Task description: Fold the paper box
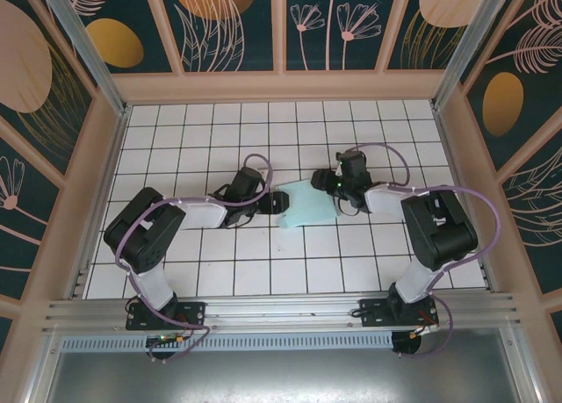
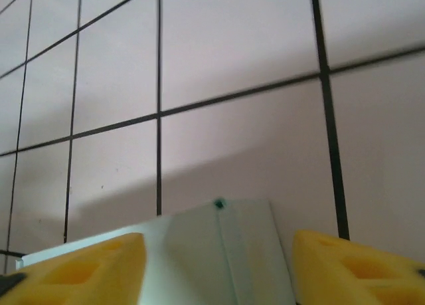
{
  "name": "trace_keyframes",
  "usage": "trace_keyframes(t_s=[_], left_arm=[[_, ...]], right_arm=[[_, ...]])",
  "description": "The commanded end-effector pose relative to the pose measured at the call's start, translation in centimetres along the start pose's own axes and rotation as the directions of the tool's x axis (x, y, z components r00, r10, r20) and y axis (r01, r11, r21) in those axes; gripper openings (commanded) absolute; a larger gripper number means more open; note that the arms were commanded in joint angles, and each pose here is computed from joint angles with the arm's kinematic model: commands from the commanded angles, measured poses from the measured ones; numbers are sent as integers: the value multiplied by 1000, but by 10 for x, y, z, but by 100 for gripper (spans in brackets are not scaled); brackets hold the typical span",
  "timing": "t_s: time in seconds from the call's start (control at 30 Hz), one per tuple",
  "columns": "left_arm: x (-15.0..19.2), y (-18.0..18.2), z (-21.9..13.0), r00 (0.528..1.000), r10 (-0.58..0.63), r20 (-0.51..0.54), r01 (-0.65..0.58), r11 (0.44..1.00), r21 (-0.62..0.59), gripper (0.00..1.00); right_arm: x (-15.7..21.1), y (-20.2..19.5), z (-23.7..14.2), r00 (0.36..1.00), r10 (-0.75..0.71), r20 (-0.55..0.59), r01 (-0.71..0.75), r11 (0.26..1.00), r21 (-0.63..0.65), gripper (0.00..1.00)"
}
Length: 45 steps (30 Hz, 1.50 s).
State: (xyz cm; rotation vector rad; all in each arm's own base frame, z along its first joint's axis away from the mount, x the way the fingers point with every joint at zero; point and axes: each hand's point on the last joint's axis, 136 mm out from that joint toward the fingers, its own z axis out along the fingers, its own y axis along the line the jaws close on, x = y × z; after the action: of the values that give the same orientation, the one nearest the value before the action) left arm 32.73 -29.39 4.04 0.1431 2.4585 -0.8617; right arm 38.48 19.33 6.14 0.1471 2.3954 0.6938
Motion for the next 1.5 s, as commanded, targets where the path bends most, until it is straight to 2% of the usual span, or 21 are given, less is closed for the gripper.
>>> trace_keyframes(t_s=[0.0,0.1,0.27,0.43,0.77,1.07,1.47], left_arm=[[-18,-9,-14,995,-62,75,57,996,68,77],[-16,1,-15,992,-96,78,91,993,70,75],[-15,1,-20,988,-140,69,128,980,151,69],[-8,0,-14,990,-134,33,127,978,168,62],[-11,-5,-7,991,-137,12,132,973,191,67],[9,15,13,986,-154,-58,161,978,129,41],[24,26,12,973,-221,-63,229,959,166,32]], right_arm=[[-29,6,-16,996,-33,80,33,999,8,72],[-31,4,-34,991,25,132,-21,999,-36,77],[-5,-4,-44,989,112,99,-102,990,-94,78],[20,-8,-44,981,187,55,-176,973,-152,78],[29,-10,-36,979,202,18,-197,968,-158,77],[32,-12,-38,981,194,14,-190,971,-146,76],[33,-13,-44,986,166,18,-161,976,-143,79]])
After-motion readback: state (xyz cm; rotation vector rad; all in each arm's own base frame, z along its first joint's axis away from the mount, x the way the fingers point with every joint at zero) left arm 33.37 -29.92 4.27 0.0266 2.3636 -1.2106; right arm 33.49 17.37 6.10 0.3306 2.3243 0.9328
